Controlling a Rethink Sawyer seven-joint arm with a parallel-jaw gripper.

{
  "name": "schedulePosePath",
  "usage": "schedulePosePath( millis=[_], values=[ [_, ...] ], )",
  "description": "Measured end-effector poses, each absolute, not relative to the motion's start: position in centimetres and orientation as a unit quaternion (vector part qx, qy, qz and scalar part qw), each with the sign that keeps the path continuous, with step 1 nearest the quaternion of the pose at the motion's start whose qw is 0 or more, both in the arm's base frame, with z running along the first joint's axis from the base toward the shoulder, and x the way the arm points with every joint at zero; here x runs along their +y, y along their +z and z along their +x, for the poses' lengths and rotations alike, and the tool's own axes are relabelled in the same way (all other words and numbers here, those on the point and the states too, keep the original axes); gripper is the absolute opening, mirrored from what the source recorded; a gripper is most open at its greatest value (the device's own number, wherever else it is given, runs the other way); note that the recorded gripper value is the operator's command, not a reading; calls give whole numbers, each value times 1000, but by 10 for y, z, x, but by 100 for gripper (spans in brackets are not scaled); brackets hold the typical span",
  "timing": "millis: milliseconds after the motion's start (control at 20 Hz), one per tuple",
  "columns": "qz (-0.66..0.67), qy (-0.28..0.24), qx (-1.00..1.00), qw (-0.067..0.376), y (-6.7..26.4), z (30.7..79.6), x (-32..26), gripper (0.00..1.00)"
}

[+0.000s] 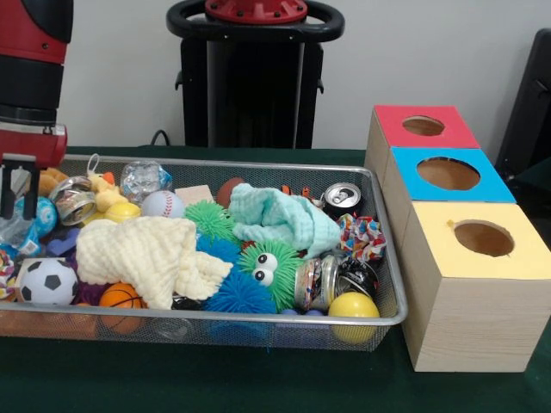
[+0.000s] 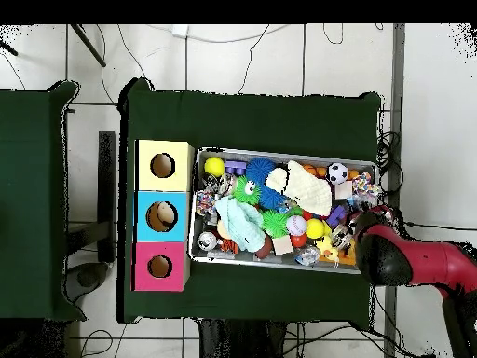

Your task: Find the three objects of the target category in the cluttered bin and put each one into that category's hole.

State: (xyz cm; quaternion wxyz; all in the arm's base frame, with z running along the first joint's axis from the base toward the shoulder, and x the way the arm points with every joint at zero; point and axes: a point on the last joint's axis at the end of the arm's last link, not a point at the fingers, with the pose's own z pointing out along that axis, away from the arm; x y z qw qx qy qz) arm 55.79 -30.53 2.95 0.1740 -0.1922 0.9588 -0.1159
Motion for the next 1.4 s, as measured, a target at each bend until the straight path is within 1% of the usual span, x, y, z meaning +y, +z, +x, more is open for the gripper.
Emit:
schedulePosePath(
  millis=[900, 950, 1400],
  values=[
    [-216, -127, 952, 174, 32, 560, -301, 0],
    [-217, -127, 952, 174, 32, 561, -300, 100],
    [-221, -130, 951, 175, 36, 564, -297, 100]
  ],
)
